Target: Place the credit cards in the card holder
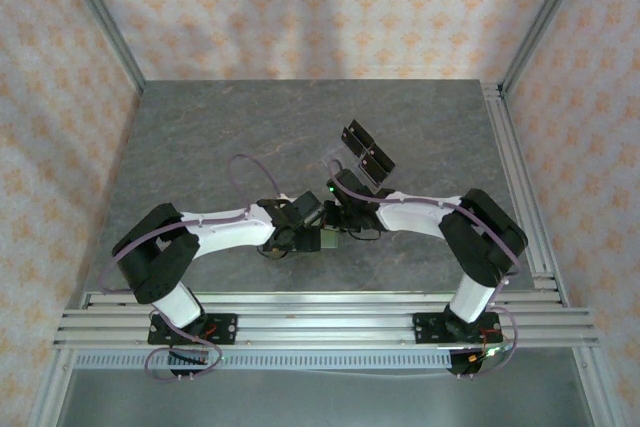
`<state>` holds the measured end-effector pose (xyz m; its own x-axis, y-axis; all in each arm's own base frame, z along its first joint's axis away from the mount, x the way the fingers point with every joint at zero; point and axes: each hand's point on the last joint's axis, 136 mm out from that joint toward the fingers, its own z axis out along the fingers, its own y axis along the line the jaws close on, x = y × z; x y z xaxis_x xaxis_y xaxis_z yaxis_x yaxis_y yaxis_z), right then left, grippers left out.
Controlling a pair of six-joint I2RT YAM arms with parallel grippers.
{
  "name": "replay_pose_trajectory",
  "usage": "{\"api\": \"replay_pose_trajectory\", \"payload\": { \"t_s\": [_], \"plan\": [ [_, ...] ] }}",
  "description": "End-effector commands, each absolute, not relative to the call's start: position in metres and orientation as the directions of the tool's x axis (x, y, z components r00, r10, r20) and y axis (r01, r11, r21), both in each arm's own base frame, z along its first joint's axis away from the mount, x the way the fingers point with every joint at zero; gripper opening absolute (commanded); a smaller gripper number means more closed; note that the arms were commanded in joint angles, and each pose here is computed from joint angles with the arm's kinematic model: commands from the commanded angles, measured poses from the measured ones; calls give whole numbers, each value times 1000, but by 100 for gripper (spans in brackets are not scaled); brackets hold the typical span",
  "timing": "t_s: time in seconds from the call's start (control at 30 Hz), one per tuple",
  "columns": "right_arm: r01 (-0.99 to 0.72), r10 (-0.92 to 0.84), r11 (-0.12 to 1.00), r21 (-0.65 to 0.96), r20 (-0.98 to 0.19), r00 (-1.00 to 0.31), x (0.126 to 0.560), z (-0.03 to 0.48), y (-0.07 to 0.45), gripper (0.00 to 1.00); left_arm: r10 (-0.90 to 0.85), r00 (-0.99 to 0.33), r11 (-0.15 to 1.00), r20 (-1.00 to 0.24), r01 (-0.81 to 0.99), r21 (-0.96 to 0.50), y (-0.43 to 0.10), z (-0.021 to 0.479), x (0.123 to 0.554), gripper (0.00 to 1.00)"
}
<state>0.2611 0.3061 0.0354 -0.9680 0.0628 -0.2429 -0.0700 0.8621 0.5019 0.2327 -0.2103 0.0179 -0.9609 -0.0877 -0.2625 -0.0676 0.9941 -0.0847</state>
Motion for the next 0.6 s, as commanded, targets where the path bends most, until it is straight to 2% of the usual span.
{"api": "replay_pose_trajectory", "payload": {
  "t_s": [0.0, 0.57],
  "plan": [
    [-37, -12, 939, 341, -76, -997, 207, -13, 269, 0, -61, -970, 998, -235, -57, -27, -203, 3, 225, 92],
    [-66, -64, 968, 243, -16, -998, 164, -49, 243, 0, -71, -970, 997, -234, -67, -26, -203, 3, 226, 92]
  ]
}}
